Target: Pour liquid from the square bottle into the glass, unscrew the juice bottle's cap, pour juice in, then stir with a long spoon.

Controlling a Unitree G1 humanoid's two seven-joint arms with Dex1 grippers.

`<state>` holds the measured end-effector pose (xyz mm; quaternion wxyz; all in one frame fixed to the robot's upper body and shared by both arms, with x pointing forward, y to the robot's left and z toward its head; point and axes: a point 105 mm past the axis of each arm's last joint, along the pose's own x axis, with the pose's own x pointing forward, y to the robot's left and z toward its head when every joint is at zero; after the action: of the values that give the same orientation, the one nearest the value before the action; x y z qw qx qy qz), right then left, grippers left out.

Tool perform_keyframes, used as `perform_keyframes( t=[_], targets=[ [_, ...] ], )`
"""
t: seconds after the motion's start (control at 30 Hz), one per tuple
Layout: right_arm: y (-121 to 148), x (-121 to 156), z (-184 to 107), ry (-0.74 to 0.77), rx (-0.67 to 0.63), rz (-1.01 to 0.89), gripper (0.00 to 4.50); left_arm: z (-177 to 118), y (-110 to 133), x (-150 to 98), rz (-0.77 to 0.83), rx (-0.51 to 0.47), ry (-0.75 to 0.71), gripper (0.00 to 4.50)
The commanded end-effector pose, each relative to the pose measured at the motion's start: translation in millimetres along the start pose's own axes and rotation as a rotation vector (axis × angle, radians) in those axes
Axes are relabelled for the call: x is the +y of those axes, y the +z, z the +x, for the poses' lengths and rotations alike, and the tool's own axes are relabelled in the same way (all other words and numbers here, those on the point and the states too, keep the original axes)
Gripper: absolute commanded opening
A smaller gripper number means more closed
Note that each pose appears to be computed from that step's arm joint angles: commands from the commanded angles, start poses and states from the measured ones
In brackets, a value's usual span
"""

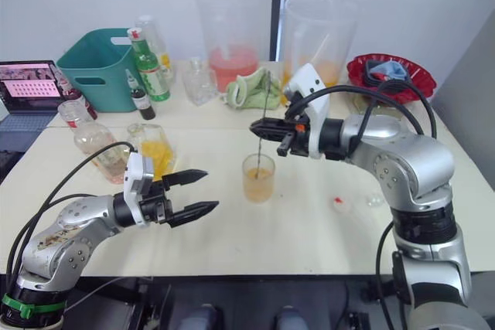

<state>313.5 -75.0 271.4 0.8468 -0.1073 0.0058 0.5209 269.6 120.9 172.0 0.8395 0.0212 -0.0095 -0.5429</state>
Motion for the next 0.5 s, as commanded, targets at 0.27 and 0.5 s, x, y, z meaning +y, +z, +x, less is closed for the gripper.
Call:
perform_keyframes(
  t=[0.27, 0.5],
  targets=[
    [19.5, -8.8, -8.2, -0.054, -0.066, -0.071, 0.00, 1.5, 6.8, -1.8, 0.020, -0.023, -0.011, 4.48],
    [13.5, -1.5, -17.0, -0.017, -0.007, -0.090, 0.00, 1.9, 6.8, -1.1, 0.019, -0.022, -0.014, 4.48]
  ],
)
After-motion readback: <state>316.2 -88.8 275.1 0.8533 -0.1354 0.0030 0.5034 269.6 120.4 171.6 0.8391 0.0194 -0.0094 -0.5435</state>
